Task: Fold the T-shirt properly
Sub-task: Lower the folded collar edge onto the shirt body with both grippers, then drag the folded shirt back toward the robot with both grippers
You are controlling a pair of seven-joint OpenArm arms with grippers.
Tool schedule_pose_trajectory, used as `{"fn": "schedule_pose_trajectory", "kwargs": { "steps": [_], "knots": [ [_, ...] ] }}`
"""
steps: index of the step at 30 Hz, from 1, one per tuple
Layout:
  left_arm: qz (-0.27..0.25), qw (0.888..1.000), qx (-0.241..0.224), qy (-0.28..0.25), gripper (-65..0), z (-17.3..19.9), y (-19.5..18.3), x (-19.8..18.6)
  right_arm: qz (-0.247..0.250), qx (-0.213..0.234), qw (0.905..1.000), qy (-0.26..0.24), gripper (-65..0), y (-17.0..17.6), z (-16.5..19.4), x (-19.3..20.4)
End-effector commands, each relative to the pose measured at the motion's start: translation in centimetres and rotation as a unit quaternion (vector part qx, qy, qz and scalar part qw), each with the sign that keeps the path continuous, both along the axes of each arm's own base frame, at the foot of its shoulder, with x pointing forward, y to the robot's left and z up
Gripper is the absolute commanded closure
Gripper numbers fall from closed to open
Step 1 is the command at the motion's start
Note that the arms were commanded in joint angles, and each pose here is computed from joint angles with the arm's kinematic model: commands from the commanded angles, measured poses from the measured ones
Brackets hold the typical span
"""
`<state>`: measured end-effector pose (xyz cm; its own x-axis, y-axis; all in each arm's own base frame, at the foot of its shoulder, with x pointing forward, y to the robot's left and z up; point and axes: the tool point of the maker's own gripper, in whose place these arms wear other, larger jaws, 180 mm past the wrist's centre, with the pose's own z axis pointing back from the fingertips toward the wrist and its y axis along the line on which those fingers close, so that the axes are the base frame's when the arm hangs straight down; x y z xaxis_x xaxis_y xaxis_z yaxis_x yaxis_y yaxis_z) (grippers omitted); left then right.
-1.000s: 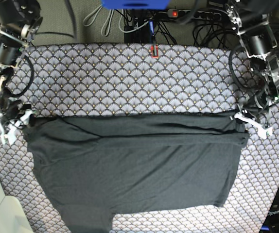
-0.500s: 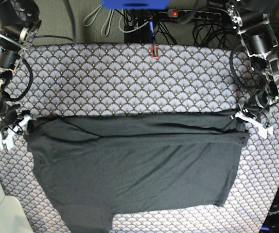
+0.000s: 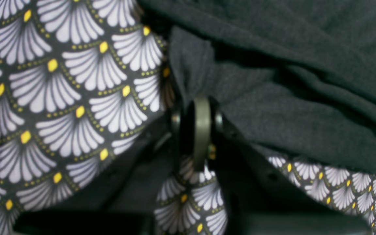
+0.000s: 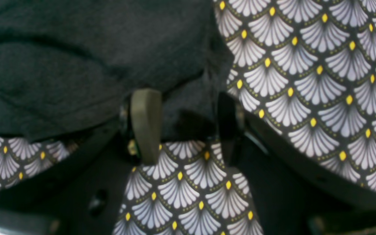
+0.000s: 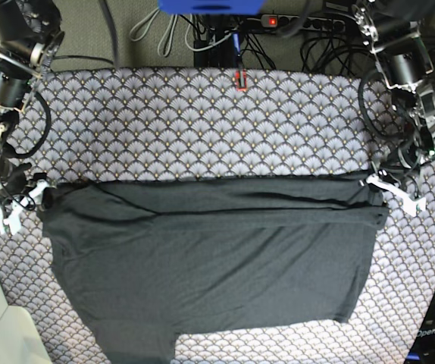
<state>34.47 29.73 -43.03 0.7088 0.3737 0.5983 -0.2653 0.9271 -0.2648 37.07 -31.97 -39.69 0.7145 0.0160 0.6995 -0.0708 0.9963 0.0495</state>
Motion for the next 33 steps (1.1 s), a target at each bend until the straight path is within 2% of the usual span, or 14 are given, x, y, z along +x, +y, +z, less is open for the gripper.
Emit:
{"fn": "schedule_pose_trajectory", "kwargs": {
  "steps": [1, 6, 10, 17, 20, 22, 26, 33],
  "knots": [
    [0.003, 0.999, 0.022, 0.028, -2.2, -0.3, 1.3, -0.8, -0.002, -0.005, 0.9994, -0.035, -29.8, -0.7, 2.0, 1.3],
    [0.003, 0.999, 0.022, 0.029, -2.2, -0.3, 1.3, -0.9, -0.002, -0.003, 0.9992, -0.039, -29.8, -0.6, 1.9, 1.3],
    [0.003, 0.999, 0.022, 0.029, -2.2, -0.3, 1.3, -0.9, -0.011, 0.026, 0.9996, -0.005, -29.8, -0.4, -0.8, 0.4],
    [0.003, 0.999, 0.023, 0.029, -2.2, -0.3, 1.3, -0.9, -0.015, 0.035, 0.9992, -0.008, -29.0, -0.3, -1.0, 0.7],
    [0.003, 0.999, 0.023, 0.028, -2.1, -0.2, 1.4, -0.9, -0.015, 0.035, 0.9993, -0.007, -22.3, -0.3, -1.1, 0.6],
    [0.002, 0.999, 0.034, 0.024, -0.2, 0.3, 2.0, -0.9, -0.017, 0.031, 0.9994, -0.001, -14.2, -0.7, -1.4, 0.0],
    [-0.006, 0.999, 0.047, 0.024, -0.4, 1.1, 2.1, -1.4, -0.02, 0.024, 0.9994, 0.01, 0.0, -1.5, -2.0, -1.1],
    [-0.021, 0.997, 0.062, 0.043, -0.4, 2.6, 2.6, -1.8, -0.022, 0.005, 0.9995, 0.022, 0.0, -2.8, -2.3, -3.0]
  ]
}}
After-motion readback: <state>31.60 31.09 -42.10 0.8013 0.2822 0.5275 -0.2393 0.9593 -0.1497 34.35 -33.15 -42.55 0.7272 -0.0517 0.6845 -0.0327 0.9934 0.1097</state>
